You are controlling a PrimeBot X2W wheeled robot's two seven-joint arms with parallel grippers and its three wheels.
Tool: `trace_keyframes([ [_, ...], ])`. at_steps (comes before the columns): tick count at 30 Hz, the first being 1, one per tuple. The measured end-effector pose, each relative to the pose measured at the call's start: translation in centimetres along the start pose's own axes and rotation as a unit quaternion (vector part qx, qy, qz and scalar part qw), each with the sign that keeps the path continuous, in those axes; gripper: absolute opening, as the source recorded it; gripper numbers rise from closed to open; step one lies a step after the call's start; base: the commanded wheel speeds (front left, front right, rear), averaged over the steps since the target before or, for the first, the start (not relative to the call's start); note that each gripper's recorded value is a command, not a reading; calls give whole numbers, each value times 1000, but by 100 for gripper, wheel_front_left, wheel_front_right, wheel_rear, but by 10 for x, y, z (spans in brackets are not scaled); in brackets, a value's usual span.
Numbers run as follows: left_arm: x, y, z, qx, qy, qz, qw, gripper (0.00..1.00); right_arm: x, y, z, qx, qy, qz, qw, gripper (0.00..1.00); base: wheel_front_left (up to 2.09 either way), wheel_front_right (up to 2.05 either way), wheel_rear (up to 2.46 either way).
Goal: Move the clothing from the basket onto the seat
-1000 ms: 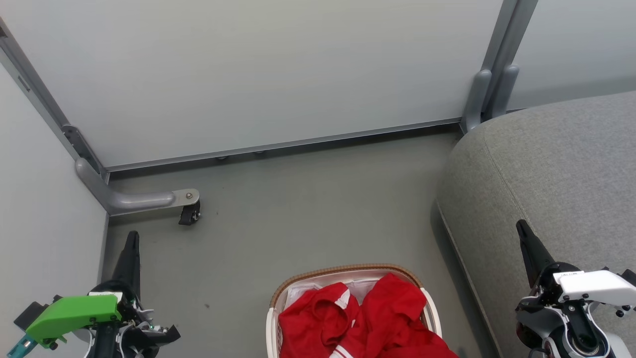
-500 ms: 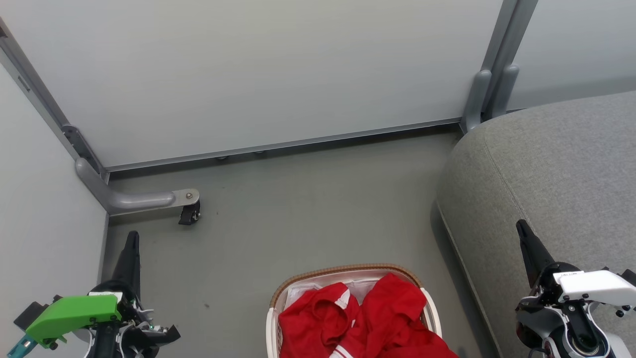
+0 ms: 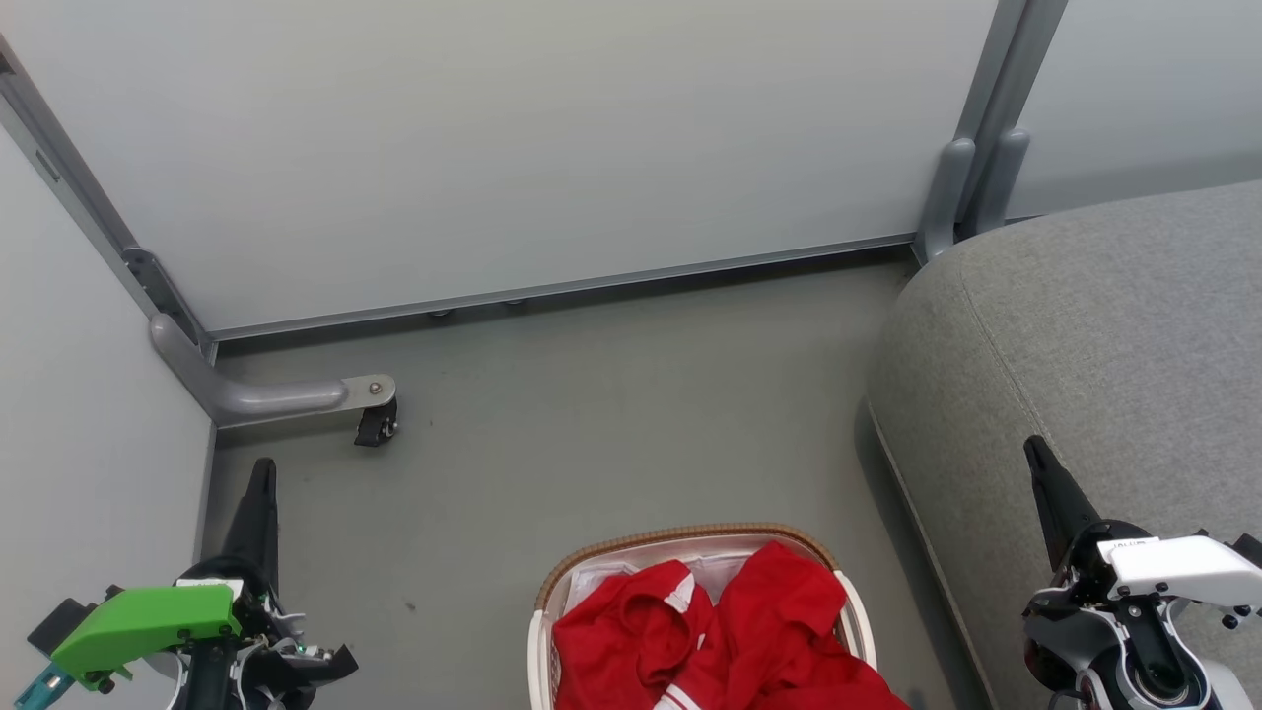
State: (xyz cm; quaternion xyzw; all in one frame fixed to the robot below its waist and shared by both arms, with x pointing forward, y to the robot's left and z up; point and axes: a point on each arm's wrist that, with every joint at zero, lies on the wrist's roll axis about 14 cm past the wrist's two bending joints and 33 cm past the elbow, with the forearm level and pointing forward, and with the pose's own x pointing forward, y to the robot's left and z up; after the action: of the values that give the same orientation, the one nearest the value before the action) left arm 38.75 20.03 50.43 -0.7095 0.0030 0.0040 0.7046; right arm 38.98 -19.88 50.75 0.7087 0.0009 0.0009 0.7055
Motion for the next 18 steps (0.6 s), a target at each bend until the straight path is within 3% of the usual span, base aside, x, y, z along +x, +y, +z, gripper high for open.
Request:
trace_keyframes([
  [18, 0, 0, 0, 0, 0, 0, 1000, 0, 0, 0, 0, 0, 0, 0, 1000, 0, 0, 0, 0],
])
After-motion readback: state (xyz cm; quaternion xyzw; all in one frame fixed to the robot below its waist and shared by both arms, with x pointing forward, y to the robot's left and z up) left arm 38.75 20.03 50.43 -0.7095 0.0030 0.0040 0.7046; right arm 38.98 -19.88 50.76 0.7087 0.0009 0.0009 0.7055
